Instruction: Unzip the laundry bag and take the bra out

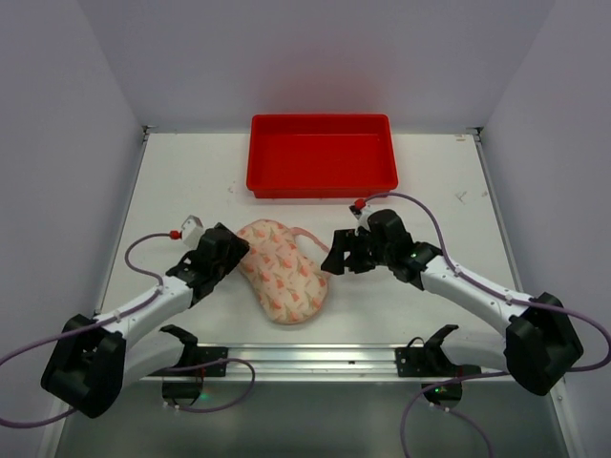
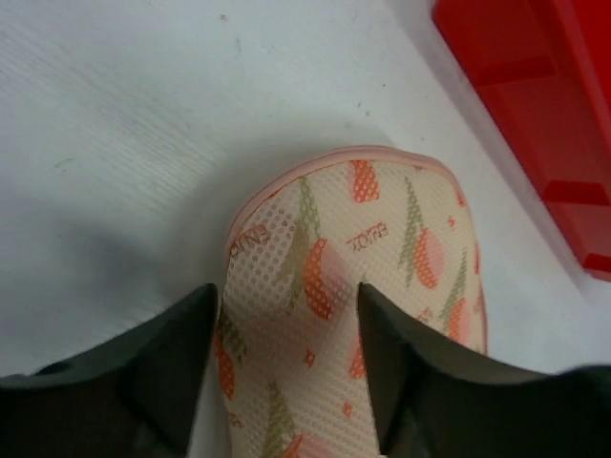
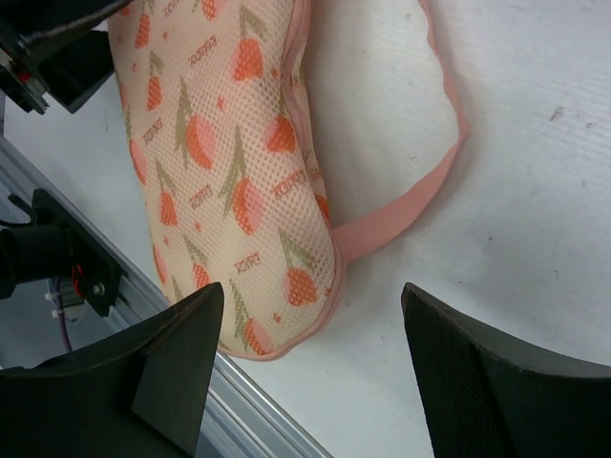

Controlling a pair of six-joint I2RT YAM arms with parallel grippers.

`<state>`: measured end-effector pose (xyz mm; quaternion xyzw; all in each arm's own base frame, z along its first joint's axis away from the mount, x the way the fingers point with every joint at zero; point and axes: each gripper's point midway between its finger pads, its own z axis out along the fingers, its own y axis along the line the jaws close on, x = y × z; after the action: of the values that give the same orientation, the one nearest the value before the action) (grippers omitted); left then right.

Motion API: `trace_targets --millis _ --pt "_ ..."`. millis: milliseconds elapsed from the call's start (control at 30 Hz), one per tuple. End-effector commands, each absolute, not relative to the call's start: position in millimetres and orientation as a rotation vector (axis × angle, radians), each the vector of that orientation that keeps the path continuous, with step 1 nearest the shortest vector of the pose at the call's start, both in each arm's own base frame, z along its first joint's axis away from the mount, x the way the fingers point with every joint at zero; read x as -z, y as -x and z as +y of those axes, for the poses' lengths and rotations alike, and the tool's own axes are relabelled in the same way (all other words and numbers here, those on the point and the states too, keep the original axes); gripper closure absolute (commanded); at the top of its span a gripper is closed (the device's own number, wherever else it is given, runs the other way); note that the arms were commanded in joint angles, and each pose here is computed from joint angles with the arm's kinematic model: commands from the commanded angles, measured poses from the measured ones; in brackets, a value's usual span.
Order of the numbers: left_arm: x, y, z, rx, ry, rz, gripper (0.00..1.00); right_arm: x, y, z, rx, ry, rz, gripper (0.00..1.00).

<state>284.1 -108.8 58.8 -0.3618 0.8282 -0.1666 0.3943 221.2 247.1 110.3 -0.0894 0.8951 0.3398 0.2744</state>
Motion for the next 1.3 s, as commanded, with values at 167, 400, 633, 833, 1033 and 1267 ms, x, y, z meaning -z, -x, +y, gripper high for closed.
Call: trace_targets --millis 167,400,633,833,1033,1267 --pt "-89 -261 -104 0.456 0.770 2.121 0.00 -122 -192 264 -1.034 0.315 2.516 0.23" --pt "-86 -214 -131 0.637 0.491 2.302 0.00 -106 -169 282 -1.245 0.251 2.633 0.34" --pt "-73 -191 -163 0.834 0.314 2.418 0.00 -73 -174 296 -1.302 0.179 2.721 0.42" --pt "-78 -195 -174 0.897 0.262 2.401 0.00 -68 -218 311 -1.219 0.189 2.680 0.65" --pt "-77 -195 -178 0.924 0.225 2.397 0.00 -95 -291 313 -1.078 0.206 2.549 0.73" --pt "-71 -194 -189 1.000 0.253 2.400 0.00 -127 -330 309 -0.953 0.266 2.461 0.73"
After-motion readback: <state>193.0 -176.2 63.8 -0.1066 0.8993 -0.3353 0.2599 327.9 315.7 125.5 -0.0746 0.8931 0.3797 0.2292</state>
